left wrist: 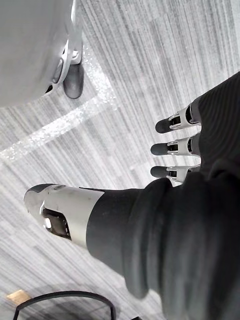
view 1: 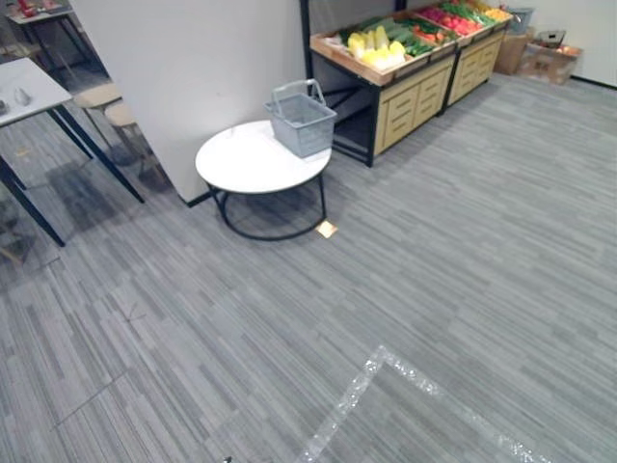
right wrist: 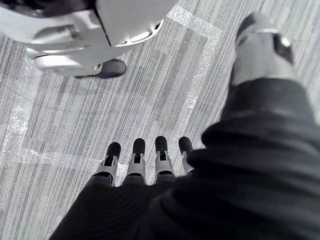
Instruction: Pick vegetable in the basket
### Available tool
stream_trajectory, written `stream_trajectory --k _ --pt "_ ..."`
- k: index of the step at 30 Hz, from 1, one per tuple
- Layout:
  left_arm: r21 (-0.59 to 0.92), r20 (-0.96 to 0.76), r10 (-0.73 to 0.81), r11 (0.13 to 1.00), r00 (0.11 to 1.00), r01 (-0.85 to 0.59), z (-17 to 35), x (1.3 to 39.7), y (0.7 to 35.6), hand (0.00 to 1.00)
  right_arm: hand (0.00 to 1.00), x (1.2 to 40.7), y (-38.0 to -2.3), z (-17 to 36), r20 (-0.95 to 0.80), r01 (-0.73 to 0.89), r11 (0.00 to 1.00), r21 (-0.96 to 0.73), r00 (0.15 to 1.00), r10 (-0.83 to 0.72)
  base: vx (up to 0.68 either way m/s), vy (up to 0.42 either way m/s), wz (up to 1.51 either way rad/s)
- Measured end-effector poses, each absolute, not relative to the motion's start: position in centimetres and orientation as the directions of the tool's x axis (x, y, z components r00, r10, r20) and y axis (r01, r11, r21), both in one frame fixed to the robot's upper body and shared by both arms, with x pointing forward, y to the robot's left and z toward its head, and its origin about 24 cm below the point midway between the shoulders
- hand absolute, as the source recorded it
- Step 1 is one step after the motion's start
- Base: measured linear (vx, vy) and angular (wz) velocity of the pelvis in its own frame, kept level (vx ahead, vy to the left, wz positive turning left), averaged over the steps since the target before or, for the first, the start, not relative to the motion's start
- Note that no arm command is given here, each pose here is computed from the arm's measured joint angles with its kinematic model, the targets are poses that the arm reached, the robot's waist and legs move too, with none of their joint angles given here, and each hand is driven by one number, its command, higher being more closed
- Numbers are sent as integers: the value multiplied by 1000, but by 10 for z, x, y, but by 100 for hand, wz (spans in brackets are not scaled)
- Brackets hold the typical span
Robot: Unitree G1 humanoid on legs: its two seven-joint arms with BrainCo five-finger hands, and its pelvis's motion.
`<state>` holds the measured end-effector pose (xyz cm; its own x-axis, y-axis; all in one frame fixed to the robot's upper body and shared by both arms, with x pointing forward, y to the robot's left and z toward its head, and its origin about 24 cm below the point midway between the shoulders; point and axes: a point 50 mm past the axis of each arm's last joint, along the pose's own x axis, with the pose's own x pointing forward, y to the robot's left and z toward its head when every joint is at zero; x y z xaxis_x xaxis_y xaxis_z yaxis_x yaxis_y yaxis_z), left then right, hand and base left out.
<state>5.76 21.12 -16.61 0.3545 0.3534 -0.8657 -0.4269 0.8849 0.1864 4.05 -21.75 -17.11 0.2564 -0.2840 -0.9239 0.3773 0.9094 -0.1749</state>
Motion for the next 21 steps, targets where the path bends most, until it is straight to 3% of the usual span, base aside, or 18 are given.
stream_trajectory --k 8,12,17,21 --pt "133 -868 334 869 367 -477 -166 63 209 0 0 52 -218 -169 -910 376 912 -166 297 -288 -41 -29 -3" --pt "82 -858 314 865 408 -494 -164 68 208 0 0 74 -216 -163 -872 342 930 -136 405 -276 -45 -20 0" --pt "63 -838 320 861 442 -504 -162 74 207 0 0 79 -214 -162 -861 318 940 -125 436 -262 -1 -9 1" --pt "26 -832 295 866 469 -499 -161 81 200 0 0 80 -211 -161 -863 328 945 9 479 -158 8 -6 0"
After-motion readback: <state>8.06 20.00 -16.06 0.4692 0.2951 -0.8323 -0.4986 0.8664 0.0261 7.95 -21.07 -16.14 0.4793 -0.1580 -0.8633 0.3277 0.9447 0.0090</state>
